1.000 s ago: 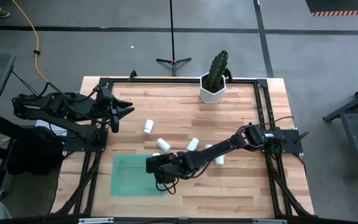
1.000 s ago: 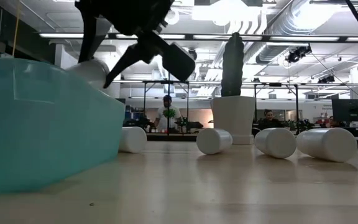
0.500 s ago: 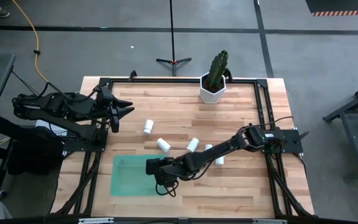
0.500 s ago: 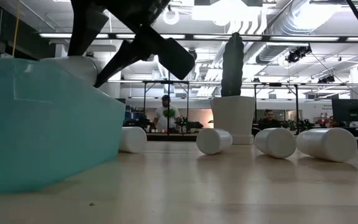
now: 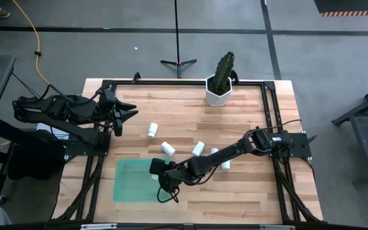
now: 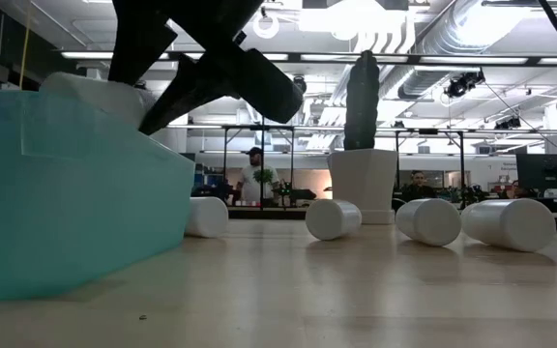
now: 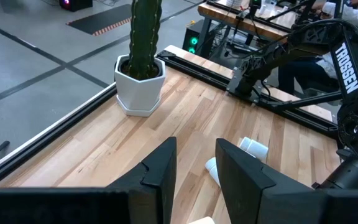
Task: Pick and place pill bottles into a basket
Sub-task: Put the white pill bottle into the green bin
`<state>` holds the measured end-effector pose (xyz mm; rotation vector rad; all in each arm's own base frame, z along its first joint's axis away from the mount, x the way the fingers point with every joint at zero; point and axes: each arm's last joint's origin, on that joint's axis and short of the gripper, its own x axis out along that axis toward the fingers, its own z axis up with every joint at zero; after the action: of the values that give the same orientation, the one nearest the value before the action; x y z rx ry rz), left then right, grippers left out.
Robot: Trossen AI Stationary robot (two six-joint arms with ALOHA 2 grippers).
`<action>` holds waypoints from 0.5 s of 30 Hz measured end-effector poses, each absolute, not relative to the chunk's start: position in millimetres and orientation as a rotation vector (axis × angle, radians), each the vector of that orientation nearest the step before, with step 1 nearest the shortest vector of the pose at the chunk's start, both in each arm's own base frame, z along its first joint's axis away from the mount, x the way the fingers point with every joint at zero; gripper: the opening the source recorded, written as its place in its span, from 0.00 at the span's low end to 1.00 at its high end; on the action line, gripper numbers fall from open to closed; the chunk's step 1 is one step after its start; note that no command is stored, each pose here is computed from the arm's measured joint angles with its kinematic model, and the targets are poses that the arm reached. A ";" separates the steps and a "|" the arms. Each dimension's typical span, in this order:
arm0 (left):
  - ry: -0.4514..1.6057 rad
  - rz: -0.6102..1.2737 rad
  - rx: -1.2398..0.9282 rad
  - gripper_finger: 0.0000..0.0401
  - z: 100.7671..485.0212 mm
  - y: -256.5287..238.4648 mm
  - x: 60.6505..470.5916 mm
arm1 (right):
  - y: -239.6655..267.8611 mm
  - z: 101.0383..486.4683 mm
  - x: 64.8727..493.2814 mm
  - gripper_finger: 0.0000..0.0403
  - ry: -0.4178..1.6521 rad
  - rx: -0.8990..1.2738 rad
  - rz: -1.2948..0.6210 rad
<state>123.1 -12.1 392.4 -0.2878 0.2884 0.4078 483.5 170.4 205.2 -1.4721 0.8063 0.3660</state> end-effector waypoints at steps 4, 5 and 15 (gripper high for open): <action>0.289 0.406 -0.288 0.37 392.4 -12.2 123.1 | 170.9 207.6 486.0 0.49 0.786 -1.383 0.293; 0.289 0.406 -0.288 0.37 392.4 -12.2 123.1 | 170.9 207.5 485.9 0.50 0.787 -1.369 0.287; 0.288 0.406 -0.289 0.37 392.5 -12.2 123.1 | 166.5 212.4 487.3 0.60 0.836 -1.364 0.020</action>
<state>123.1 -12.2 392.5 -0.2891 0.2884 0.4056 487.3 166.5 212.4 -1.3635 0.8358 0.0200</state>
